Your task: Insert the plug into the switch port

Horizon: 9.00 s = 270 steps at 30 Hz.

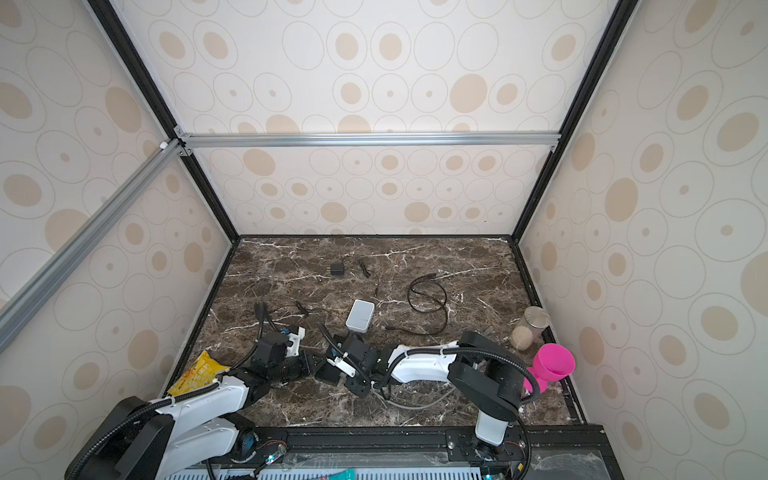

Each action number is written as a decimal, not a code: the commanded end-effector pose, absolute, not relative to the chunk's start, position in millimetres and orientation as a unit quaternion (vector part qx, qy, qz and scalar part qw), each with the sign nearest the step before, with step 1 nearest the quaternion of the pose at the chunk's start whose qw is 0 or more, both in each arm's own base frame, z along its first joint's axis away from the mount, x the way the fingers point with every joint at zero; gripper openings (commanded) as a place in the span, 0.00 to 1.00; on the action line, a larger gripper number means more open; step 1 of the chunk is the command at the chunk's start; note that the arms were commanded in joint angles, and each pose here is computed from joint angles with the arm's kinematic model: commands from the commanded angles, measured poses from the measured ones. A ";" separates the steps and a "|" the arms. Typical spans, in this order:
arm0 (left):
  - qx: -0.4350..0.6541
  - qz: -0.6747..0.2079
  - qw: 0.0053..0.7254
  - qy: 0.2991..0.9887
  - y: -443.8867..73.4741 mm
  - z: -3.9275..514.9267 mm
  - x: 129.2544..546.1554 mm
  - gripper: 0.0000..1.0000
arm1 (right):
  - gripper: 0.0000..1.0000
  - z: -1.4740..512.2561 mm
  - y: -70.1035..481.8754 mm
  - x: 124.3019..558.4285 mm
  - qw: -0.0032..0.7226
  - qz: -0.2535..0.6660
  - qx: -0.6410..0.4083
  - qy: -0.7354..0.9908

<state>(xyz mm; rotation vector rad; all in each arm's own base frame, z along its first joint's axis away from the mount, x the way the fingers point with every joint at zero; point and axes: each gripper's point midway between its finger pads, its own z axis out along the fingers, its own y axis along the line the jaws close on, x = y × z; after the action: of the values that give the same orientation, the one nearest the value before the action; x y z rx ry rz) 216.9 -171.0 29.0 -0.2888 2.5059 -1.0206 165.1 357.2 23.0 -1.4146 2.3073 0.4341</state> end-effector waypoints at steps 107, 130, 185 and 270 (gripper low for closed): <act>-0.087 -0.375 0.102 0.917 -187.6 -10.4 155.5 0.24 | 0.00 149.3 512.1 263.3 0.377 0.298 -0.416 0.772; -0.079 -0.376 0.102 0.917 -189.9 -10.1 155.1 0.24 | 0.00 144.9 520.8 255.1 0.393 0.246 -0.561 0.686; -0.044 -0.177 0.200 0.963 -163.1 84.6 242.1 0.74 | 0.40 146.2 356.7 219.1 0.321 0.238 -0.418 0.815; 0.539 -0.280 0.574 0.549 -249.3 262.1 208.1 0.98 | 0.00 169.5 257.2 174.1 0.360 0.181 -0.608 0.684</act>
<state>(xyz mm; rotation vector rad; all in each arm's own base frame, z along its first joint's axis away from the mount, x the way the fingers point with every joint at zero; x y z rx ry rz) 216.4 -244.6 280.9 1.0469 1.3798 -0.7769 191.3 254.3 163.0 -1.4401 1.9299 0.4692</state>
